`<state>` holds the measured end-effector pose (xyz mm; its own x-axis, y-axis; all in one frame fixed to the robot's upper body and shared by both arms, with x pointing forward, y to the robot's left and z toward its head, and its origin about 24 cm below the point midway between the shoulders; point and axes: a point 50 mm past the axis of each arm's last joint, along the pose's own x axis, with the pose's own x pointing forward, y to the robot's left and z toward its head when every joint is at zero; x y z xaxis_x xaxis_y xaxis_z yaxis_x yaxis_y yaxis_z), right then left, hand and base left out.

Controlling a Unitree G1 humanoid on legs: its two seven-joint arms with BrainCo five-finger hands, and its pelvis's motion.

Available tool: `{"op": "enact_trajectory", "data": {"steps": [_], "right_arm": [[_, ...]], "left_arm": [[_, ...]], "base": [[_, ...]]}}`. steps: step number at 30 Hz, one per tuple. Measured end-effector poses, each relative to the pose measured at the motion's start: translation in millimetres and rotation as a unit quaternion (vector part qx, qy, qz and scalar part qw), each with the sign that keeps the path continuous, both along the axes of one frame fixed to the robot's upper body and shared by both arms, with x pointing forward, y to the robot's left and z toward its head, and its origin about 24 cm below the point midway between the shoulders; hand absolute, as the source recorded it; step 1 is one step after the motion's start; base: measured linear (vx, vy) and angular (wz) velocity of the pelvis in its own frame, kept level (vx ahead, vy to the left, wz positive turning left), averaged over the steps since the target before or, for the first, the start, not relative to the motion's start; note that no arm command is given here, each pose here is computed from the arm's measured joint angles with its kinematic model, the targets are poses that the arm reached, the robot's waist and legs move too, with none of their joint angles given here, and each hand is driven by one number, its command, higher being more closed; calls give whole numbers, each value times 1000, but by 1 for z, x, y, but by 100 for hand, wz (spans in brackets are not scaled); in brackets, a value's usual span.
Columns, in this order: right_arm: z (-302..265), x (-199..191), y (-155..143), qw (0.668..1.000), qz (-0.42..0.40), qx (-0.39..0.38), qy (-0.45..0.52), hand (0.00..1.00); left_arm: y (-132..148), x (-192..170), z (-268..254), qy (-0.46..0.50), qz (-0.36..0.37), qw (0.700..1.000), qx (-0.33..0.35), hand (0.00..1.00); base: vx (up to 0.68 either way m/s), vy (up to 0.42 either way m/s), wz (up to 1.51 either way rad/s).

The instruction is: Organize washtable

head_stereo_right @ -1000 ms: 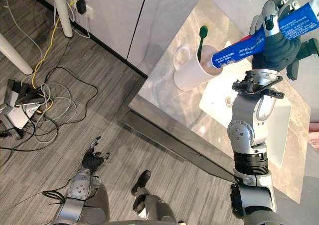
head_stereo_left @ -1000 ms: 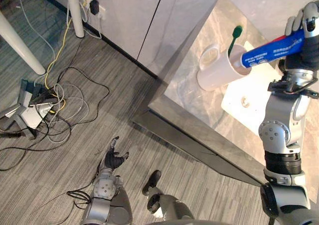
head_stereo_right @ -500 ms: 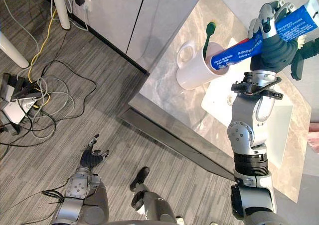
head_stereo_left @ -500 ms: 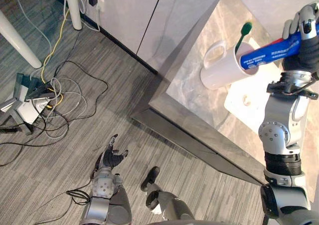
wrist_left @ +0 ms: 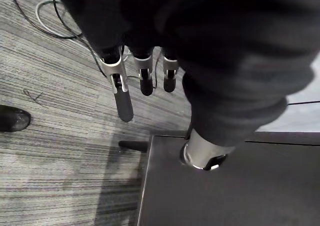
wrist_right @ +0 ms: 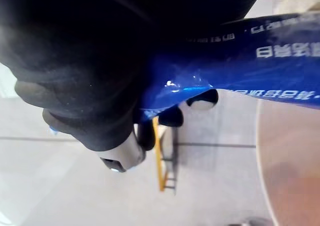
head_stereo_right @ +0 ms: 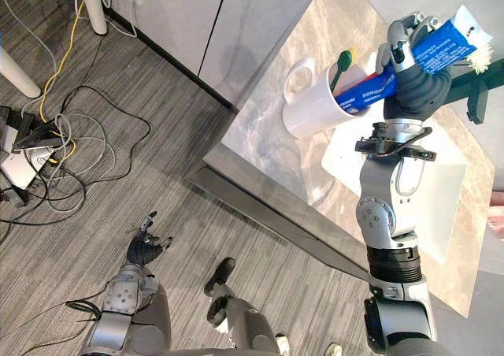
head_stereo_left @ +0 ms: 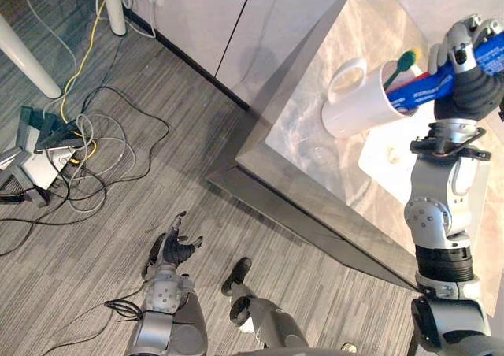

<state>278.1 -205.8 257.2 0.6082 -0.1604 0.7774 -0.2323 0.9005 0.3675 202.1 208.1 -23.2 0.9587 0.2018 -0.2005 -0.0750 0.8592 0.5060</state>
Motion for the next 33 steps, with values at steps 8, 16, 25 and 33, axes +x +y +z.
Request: {"op": "enact_trajectory", "data": {"steps": [8, 16, 25, 33], "right_arm": [[-2, 1, 4, 1000, 9, 2, 4, 100], [-3, 2, 6, 1000, 11, 4, 5, 100], [-2, 2, 7, 1000, 13, 4, 2, 100], [-2, 2, 7, 1000, 13, 4, 3, 100]], "left_arm": [[0, 0, 0, -1, 3, 1000, -10, 0], [0, 0, 0, -2, 6, 1000, -18, 0], [0, 0, 0, -2, 5, 1000, -19, 0], [2, 0, 0, -2, 5, 1000, -19, 0]], "base": [[0, 0, 0], [0, 0, 0], [-1, 1, -3], [0, 0, 0]]}}
